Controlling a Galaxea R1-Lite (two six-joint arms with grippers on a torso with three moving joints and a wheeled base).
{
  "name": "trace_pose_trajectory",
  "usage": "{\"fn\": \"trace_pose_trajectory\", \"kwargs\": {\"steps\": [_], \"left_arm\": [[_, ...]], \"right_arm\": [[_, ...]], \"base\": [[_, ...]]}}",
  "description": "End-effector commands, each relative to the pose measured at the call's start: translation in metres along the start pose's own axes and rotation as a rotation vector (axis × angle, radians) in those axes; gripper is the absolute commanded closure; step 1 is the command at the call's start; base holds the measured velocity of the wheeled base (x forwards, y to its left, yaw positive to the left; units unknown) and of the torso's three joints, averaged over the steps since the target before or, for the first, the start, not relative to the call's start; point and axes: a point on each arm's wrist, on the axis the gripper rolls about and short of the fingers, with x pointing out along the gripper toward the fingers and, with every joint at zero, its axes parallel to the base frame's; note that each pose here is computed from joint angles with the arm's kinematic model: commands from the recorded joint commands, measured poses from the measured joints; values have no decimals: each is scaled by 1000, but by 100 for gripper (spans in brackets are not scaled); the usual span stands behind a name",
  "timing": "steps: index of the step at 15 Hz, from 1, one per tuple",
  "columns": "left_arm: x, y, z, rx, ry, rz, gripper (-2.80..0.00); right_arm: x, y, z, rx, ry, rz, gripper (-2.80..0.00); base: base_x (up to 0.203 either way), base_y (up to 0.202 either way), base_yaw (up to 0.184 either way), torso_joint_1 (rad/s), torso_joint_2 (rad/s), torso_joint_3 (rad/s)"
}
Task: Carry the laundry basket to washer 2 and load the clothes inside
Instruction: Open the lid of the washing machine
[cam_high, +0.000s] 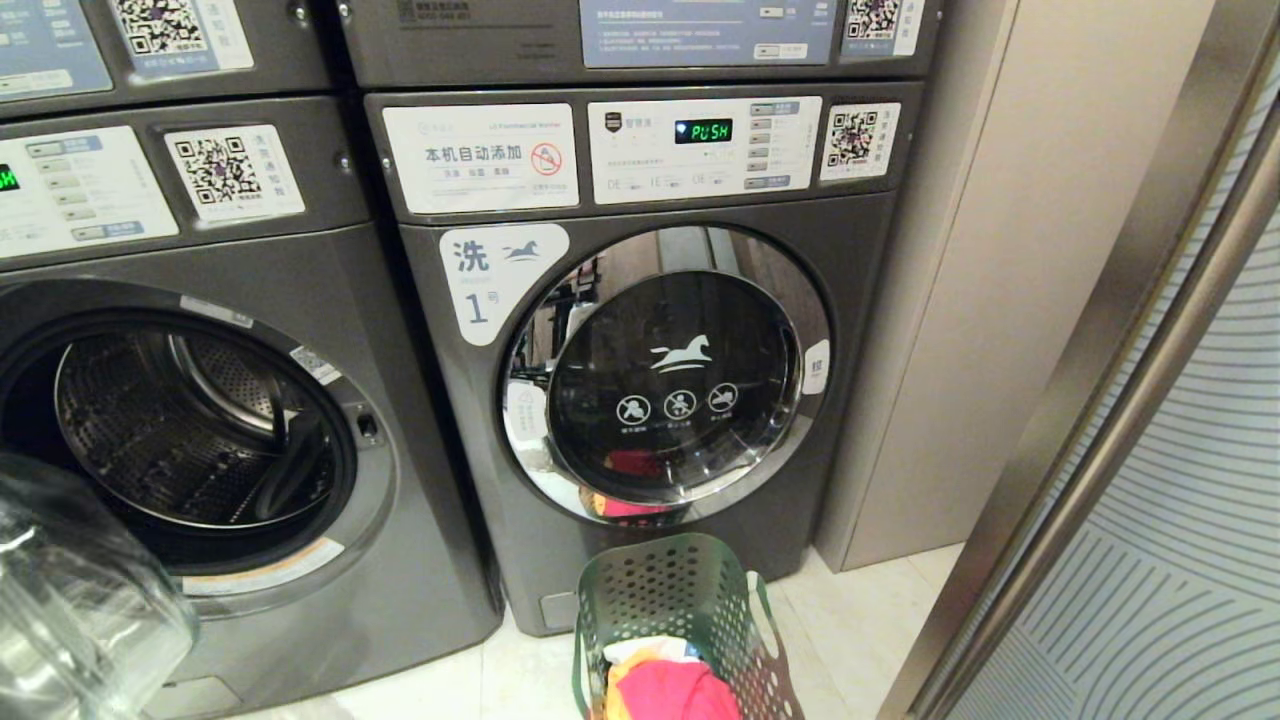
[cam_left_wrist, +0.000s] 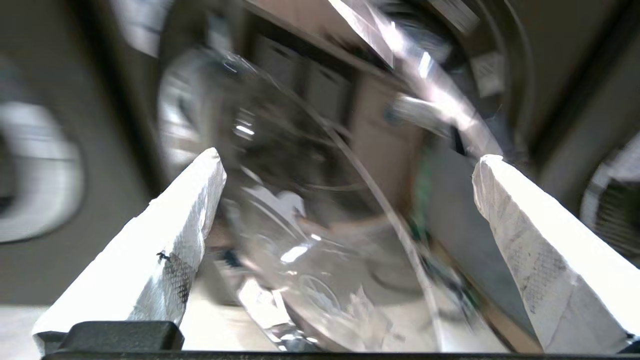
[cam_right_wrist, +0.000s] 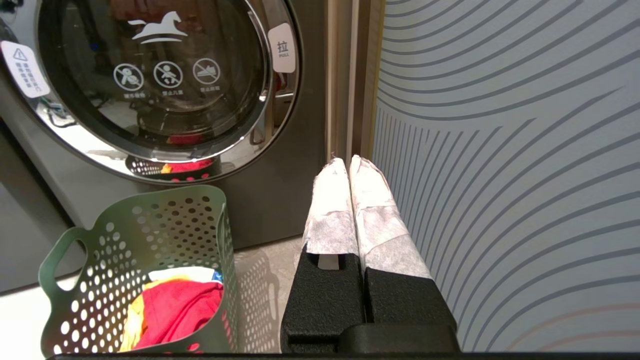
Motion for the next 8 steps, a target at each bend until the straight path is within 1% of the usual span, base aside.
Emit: {"fn": "trace_pose_trajectory", "kwargs": {"steps": [1, 2, 3, 4, 5, 6, 7, 8], "left_arm": [[-42, -29, 47, 144, -49, 153, -280], [-60, -47, 68, 177, -70, 241, -280], [-72, -68, 90, 197, -101, 310, -280], [-78, -93, 113, 204, -144, 356, -280], [-80, -122, 135, 209, -200, 385, -280], [-80, -154, 153, 227, -254, 380, -280], [-79, -180, 164, 245, -296, 345, -280], [-77, -198, 169, 248, -329, 272, -280]], "right_arm": [[2, 0, -9, -1, 34, -1, 0], [2, 0, -9, 0, 34, -1, 0], [2, 0, -9, 0, 34, -1, 0], [2, 0, -9, 0, 34, -1, 0], [2, 0, -9, 0, 34, -1, 0], [2, 0, -9, 0, 34, -1, 0], [2, 0, -9, 0, 34, -1, 0], [2, 0, -9, 0, 34, -1, 0]], "base": [[0, 0, 0, 0, 0, 0], [0, 0, 0, 0, 0, 0], [0, 0, 0, 0, 0, 0], [0, 0, 0, 0, 0, 0], [0, 0, 0, 0, 0, 0], [0, 0, 0, 0, 0, 0], [0, 0, 0, 0, 0, 0], [0, 0, 0, 0, 0, 0]]}}
